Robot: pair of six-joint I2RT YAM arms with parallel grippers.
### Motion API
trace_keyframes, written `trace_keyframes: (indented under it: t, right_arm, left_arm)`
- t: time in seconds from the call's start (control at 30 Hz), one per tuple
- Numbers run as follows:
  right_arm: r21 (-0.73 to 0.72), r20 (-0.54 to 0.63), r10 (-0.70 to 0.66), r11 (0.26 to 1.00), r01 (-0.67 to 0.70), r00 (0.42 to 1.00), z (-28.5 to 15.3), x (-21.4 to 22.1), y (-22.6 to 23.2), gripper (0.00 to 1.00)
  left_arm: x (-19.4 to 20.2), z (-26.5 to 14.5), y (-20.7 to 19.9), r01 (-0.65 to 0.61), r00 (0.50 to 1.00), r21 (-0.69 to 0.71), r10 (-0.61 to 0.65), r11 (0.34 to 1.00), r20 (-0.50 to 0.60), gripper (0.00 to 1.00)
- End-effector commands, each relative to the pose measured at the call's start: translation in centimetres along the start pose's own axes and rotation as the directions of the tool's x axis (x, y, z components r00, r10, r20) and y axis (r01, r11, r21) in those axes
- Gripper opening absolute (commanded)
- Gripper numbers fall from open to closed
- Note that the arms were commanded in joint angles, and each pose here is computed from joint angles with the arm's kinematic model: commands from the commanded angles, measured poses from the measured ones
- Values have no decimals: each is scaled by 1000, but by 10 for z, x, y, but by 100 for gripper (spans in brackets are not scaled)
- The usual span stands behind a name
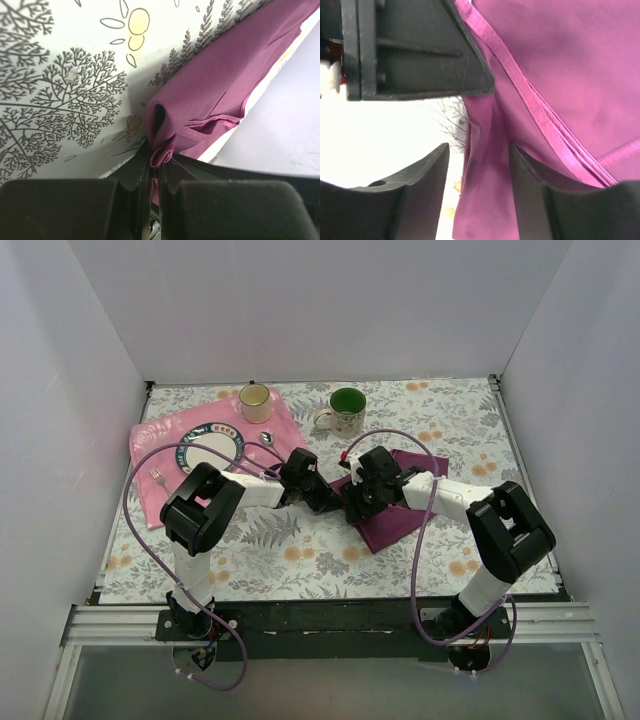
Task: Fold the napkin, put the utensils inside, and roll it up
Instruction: Roll the napkin with the utensil
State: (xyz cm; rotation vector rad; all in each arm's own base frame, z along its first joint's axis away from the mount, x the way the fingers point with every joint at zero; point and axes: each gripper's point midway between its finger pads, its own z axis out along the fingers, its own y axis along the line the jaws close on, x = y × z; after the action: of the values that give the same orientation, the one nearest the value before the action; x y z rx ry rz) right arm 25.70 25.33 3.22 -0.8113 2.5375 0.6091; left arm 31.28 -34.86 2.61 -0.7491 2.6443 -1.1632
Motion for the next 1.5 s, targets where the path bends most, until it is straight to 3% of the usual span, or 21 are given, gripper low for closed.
trace_keyframes:
  t: [0.0, 0.27, 0.7, 1.1, 1.23, 1.4, 1.47]
  right_arm:
    - [218, 21, -109, 971, 102, 994, -19, -9, -12, 61]
    - [393, 45, -206, 903, 172, 978, -12, 2, -7, 65]
    - [565, 39, -298, 794, 225, 954, 4, 17, -10, 55]
    - [579, -1, -298, 778, 243, 955, 18, 30, -19, 19]
    - [521, -2, -293, 816, 251, 956, 22, 29, -8, 4]
    - [365, 13, -199, 913, 181, 980, 31, 37, 6, 1]
    - [304, 18, -165, 940, 152, 986, 32, 39, 9, 1]
  left_arm:
    - [3, 1, 16, 0, 1000, -88, -1, 996, -17, 0]
    - [8, -5, 8, 25, 999, -86, -29, 996, -46, 0]
    - [11, -14, -5, 78, 993, -53, -82, 996, -89, 0]
    - [10, -23, -10, 73, 990, -24, -76, 997, -115, 0]
    - [6, -23, -4, 32, 993, -32, -35, 999, -110, 0]
    - [-5, -21, -5, -49, 996, -23, 47, 999, -81, 34]
    - [-8, -23, -7, -93, 993, -16, 92, 996, -68, 40]
